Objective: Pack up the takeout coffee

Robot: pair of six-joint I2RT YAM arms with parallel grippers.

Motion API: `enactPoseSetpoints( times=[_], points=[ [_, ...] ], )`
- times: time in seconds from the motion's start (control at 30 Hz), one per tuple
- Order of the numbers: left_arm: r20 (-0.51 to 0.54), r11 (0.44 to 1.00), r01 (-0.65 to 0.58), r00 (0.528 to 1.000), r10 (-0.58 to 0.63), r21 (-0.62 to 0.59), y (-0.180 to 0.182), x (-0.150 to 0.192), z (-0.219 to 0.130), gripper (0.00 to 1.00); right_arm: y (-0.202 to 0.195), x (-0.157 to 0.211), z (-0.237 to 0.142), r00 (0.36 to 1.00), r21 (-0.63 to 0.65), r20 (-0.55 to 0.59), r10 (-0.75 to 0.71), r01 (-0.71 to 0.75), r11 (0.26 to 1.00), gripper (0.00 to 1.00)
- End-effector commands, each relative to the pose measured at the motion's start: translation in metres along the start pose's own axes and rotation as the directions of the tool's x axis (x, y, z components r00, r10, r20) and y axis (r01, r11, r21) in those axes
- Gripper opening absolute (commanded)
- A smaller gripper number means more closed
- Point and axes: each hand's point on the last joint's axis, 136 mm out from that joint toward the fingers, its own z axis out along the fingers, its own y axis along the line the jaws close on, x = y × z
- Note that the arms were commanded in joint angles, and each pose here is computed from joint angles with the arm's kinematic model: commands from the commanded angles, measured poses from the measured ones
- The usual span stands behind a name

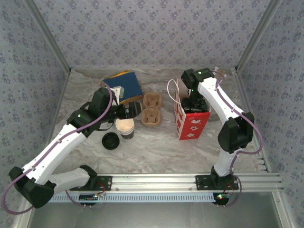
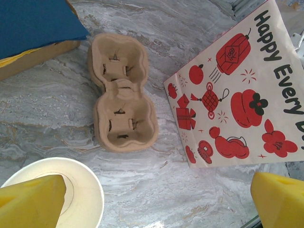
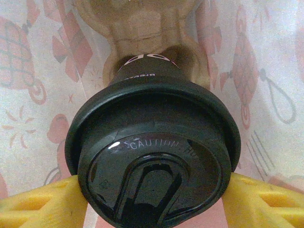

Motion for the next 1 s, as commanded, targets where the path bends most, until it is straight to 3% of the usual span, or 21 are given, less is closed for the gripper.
enactPoseSetpoints(
  times=[0.0,0.97],
  points=[
    [0.019,1.0,-0.002,1.0,0.001,0.019,-0.007,-0.009,-0.005,1.0,-0.008,0.003,-0.002,1.0,0.018,-0.002,-0.002,0.002,1.0,0.72],
    [0.021,1.0,0.002,1.0,-0.002,0.021,-0.007,-0.008,-0.005,1.0,-0.005,0.005,-0.013,1.0,0.019,0.02,0.001,-0.002,1.0,0.72]
  ],
)
